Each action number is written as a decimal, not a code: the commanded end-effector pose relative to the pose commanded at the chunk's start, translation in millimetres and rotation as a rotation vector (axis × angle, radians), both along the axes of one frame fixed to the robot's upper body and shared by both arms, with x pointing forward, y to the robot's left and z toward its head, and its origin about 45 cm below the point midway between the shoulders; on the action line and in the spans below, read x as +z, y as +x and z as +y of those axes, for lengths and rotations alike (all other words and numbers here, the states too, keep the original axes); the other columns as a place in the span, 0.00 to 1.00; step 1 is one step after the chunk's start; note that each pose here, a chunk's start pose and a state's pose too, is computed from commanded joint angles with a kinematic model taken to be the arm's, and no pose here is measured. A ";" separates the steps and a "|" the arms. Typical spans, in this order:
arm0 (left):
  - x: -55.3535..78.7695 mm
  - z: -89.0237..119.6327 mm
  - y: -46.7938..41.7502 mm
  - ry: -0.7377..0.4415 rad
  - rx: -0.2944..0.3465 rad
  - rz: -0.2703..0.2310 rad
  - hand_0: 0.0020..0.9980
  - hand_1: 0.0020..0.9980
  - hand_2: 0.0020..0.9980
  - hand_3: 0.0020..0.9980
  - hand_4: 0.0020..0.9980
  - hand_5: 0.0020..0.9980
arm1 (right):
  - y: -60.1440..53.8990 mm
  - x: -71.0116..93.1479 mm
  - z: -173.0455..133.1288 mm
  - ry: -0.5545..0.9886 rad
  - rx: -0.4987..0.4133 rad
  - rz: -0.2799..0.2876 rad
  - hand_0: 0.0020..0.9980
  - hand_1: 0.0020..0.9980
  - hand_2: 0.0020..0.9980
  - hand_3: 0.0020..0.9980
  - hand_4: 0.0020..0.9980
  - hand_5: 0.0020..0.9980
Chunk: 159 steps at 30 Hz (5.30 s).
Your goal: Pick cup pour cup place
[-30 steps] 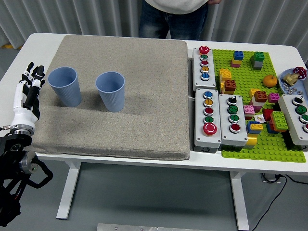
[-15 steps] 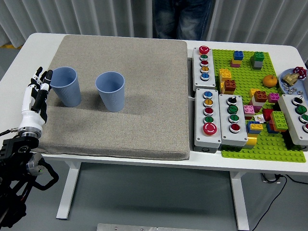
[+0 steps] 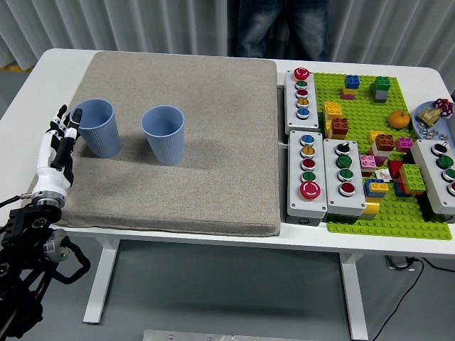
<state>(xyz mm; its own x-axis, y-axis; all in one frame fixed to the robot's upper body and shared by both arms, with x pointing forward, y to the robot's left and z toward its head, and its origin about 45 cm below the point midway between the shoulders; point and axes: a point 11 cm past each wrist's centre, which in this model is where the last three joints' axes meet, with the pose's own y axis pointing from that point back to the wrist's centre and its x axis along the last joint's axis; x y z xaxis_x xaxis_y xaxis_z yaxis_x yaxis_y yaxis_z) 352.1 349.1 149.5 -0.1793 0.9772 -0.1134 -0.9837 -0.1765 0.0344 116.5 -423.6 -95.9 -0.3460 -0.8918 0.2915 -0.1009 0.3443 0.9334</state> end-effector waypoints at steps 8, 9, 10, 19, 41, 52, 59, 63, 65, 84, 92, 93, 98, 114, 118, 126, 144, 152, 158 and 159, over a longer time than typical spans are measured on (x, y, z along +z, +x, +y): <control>-2.8 -2.8 2.1 0.009 -0.008 0.007 0.93 0.93 1.00 0.99 0.97 0.68 | 1.1 0.2 0.1 0.000 0.001 -0.002 0.74 0.71 0.73 0.65 0.22 0.41; -3.0 -3.4 2.2 0.011 -0.010 0.007 0.93 0.93 1.00 0.99 0.96 0.60 | 1.2 0.3 0.2 0.000 0.001 -0.002 0.74 0.71 0.73 0.65 0.22 0.41; -3.2 -3.8 2.3 0.013 -0.012 0.008 0.93 0.93 1.00 0.99 0.96 0.60 | 1.2 0.3 0.2 0.000 0.001 -0.002 0.74 0.71 0.73 0.65 0.22 0.41; -1.3 -6.0 3.7 0.030 -0.032 0.001 0.93 0.93 1.00 1.00 0.97 0.55 | 2.7 0.7 0.0 0.000 0.000 -0.005 0.74 0.71 0.73 0.65 0.22 0.41; 1.0 -8.4 4.1 0.042 -0.060 -0.008 0.94 0.94 1.00 1.00 0.97 0.48 | 2.3 0.5 0.2 0.001 0.001 -0.004 0.74 0.71 0.73 0.65 0.22 0.41; 2.5 -8.9 4.5 0.052 -0.070 -0.013 0.94 0.94 1.00 1.00 0.97 0.42 | 2.0 0.4 0.2 0.002 0.001 -0.003 0.74 0.71 0.73 0.65 0.22 0.41; 2.1 -9.4 4.6 0.052 -0.076 -0.011 0.94 0.94 1.00 1.00 0.95 0.41 | 2.5 0.7 -0.2 0.001 0.000 -0.005 0.74 0.70 0.73 0.65 0.22 0.41; 1.9 -9.6 5.0 0.052 -0.076 -0.009 0.94 0.94 1.00 1.00 0.96 0.42 | 3.4 1.0 -0.3 0.001 -0.001 -0.006 0.74 0.71 0.73 0.65 0.22 0.40; 1.7 -9.6 5.0 0.052 -0.076 -0.008 0.94 0.94 1.00 1.00 0.96 0.42 | 3.6 1.0 -0.2 0.001 -0.001 -0.007 0.74 0.71 0.73 0.65 0.22 0.40; 1.3 -8.3 5.5 0.069 -0.079 -0.003 0.94 0.94 1.00 1.00 0.80 0.11 | 3.9 1.2 -0.5 0.001 -0.002 -0.008 0.74 0.70 0.73 0.64 0.22 0.40; -0.6 -7.4 4.9 0.073 -0.076 0.006 0.95 0.94 1.00 1.00 0.80 0.10 | 3.2 0.9 -0.3 0.002 -0.001 -0.007 0.74 0.70 0.73 0.64 0.22 0.40; -0.9 -7.2 4.8 0.075 -0.075 0.008 0.95 0.94 1.00 1.00 0.80 0.10 | 2.9 0.8 -0.3 0.002 -0.001 -0.006 0.74 0.70 0.73 0.64 0.22 0.40; -2.9 -6.2 4.7 0.077 -0.072 0.016 0.94 0.95 1.00 1.00 0.80 0.10 | 1.7 0.5 -0.2 0.002 0.000 -0.004 0.74 0.70 0.73 0.64 0.22 0.40; -4.9 -5.3 9.5 0.081 -0.068 0.028 0.94 0.95 1.00 1.00 0.82 0.14 | 3.6 1.3 -1.2 0.000 0.001 -0.007 0.74 0.70 0.73 0.65 0.22 0.40; -5.9 -5.9 9.9 0.081 -0.069 0.031 0.94 0.95 1.00 1.00 0.82 0.14 | 3.6 1.4 -1.3 0.000 0.000 -0.008 0.74 0.70 0.73 0.65 0.22 0.40; -4.9 -9.8 10.5 0.083 -0.081 0.029 0.94 0.95 1.00 1.00 0.82 0.15 | 4.6 1.6 -1.2 0.000 0.001 -0.009 0.74 0.70 0.73 0.65 0.23 0.40; -6.0 -13.5 12.5 0.085 -0.088 0.034 0.95 0.95 1.00 1.00 0.83 0.18 | 5.7 2.0 -1.6 0.000 0.000 -0.012 0.74 0.70 0.73 0.65 0.22 0.40; -6.5 -12.3 13.0 0.086 -0.083 0.037 0.95 0.95 1.00 1.00 0.83 0.18 | 5.5 2.0 -1.6 -0.001 0.002 -0.011 0.74 0.70 0.73 0.65 0.22 0.40; -8.0 -12.4 13.4 0.086 -0.082 0.042 0.95 0.95 1.00 1.00 0.84 0.19 | 4.7 1.8 -1.6 0.000 0.003 -0.009 0.74 0.70 0.73 0.65 0.22 0.40; -7.9 -12.4 13.4 0.087 -0.083 0.043 0.95 0.95 1.00 1.00 0.84 0.19 | 4.5 1.7 -1.5 0.000 0.003 -0.008 0.74 0.70 0.73 0.65 0.22 0.40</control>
<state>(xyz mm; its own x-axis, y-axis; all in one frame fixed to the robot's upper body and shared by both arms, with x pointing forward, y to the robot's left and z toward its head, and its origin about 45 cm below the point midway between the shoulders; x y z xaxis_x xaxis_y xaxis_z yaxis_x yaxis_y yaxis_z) 365.5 336.7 141.6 -0.1002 0.9947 -0.0215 -0.9930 -0.0986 0.0646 121.0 -425.1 -94.2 -0.3455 -0.8929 0.2889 -0.1099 0.3442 0.9325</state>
